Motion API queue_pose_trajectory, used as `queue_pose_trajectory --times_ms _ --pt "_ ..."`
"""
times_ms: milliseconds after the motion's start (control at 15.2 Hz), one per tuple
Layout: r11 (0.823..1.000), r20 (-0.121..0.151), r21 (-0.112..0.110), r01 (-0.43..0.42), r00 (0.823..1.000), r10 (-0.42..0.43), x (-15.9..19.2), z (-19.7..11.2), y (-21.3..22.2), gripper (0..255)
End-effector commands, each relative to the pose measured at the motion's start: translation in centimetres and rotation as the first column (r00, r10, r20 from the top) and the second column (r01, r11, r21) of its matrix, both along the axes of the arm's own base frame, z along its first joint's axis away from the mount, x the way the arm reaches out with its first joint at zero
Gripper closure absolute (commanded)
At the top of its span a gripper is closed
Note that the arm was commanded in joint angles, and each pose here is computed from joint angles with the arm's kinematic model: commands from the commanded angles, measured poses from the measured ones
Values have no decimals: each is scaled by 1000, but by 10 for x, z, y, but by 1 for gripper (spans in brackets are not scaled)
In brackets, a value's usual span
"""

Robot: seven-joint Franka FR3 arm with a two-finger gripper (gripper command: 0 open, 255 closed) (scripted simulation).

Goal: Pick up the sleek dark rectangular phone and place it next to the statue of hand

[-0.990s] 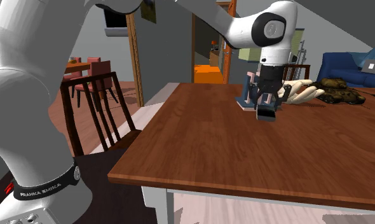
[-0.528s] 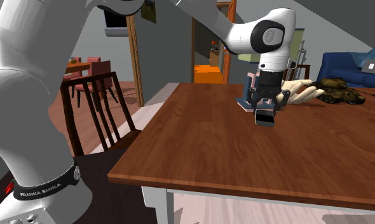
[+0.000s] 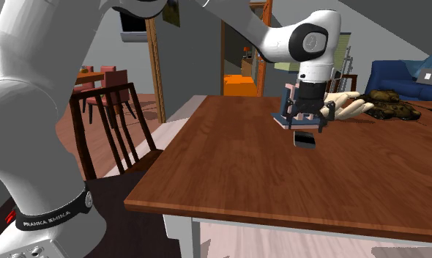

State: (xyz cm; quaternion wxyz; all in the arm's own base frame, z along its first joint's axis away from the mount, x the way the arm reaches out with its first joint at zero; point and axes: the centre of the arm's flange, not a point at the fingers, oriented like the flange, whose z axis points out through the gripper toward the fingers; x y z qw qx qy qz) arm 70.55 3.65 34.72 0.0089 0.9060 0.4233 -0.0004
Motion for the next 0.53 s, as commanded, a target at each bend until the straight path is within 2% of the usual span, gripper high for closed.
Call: queue_pose_trajectory --times_ms 0,198,462 --pt "1000 -4 1 -5 1000 5 -1 11 2 0" --pt "1000 -4 1 -5 1000 5 -1 48 3 0" --pt "1000 -4 1 -5 1000 5 -1 48 3 0"
